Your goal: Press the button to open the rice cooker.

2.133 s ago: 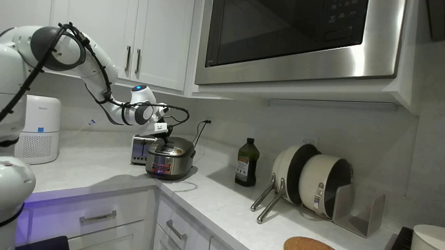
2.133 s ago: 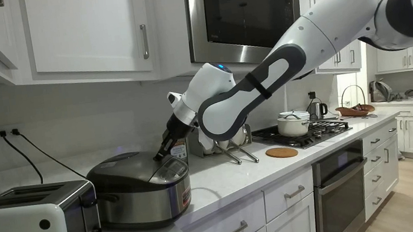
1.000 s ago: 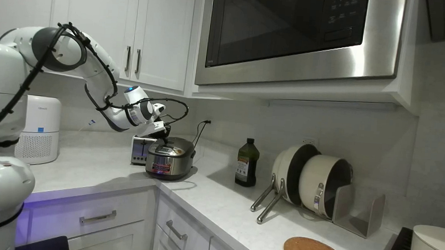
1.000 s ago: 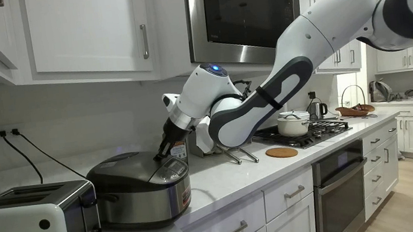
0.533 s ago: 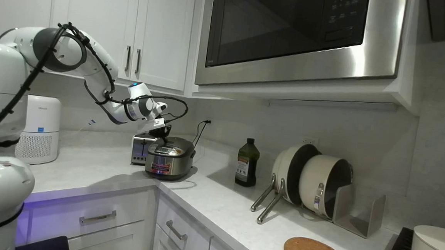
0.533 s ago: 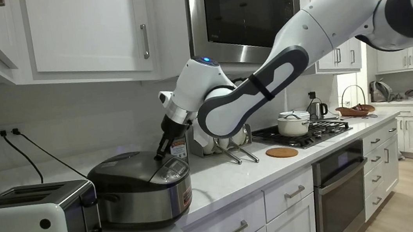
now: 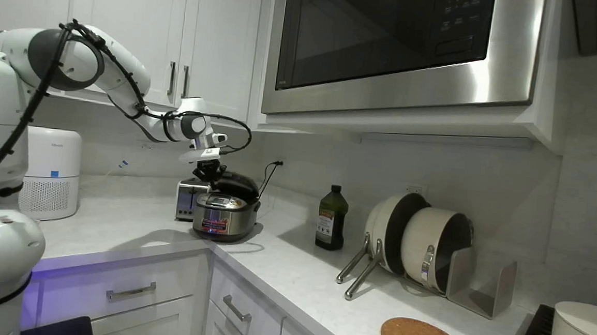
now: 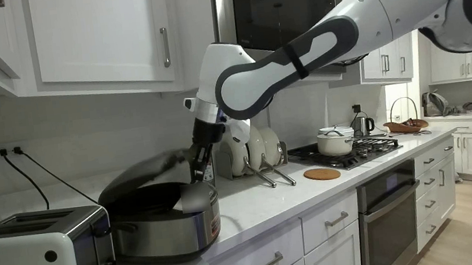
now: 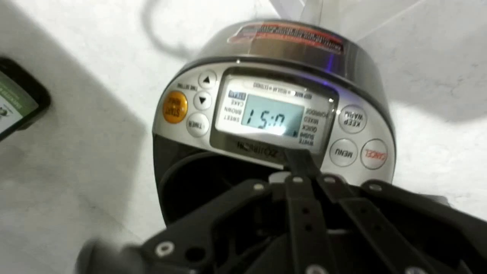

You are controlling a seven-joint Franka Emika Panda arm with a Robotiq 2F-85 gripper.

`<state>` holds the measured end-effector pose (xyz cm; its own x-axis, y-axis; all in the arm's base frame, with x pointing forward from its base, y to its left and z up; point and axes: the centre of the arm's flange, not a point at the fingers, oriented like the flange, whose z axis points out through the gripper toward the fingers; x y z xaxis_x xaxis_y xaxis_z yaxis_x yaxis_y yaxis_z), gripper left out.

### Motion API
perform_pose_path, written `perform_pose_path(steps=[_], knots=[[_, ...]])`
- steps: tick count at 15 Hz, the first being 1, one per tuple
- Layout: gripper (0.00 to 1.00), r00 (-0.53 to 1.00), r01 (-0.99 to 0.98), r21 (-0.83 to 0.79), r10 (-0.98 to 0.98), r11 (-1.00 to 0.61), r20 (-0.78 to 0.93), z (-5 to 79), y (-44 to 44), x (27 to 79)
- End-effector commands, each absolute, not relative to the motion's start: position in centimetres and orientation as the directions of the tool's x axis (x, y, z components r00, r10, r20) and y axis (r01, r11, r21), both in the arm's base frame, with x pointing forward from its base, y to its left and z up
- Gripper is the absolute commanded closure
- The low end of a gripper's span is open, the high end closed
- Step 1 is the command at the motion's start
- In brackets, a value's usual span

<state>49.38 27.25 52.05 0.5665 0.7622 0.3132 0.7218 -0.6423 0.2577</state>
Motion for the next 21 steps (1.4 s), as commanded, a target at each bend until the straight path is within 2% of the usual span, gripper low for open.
perform_pose_path(steps=[1, 11, 16, 17, 19, 21], knots=[[1.00, 0.581, 0.742, 0.232, 0.776, -0.628, 0.244, 54.9, 25.7, 47.1], [1.00, 0.619, 0.738, 0.230, 0.772, -0.635, 0.144, 58.3, 23.1, 44.1], [1.00, 0.683, 0.718, 0.192, 0.731, -0.669, -0.010, 58.0, 18.6, 43.2], [0.74, 0.695, 0.712, 0.174, 0.718, -0.680, -0.041, 57.9, 17.5, 43.1], [0.66, 0.728, 0.685, 0.138, 0.677, -0.715, -0.105, 57.9, 14.9, 43.0], [0.51, 0.756, 0.653, 0.104, 0.638, -0.750, -0.146, 58.2, 12.3, 43.1]])
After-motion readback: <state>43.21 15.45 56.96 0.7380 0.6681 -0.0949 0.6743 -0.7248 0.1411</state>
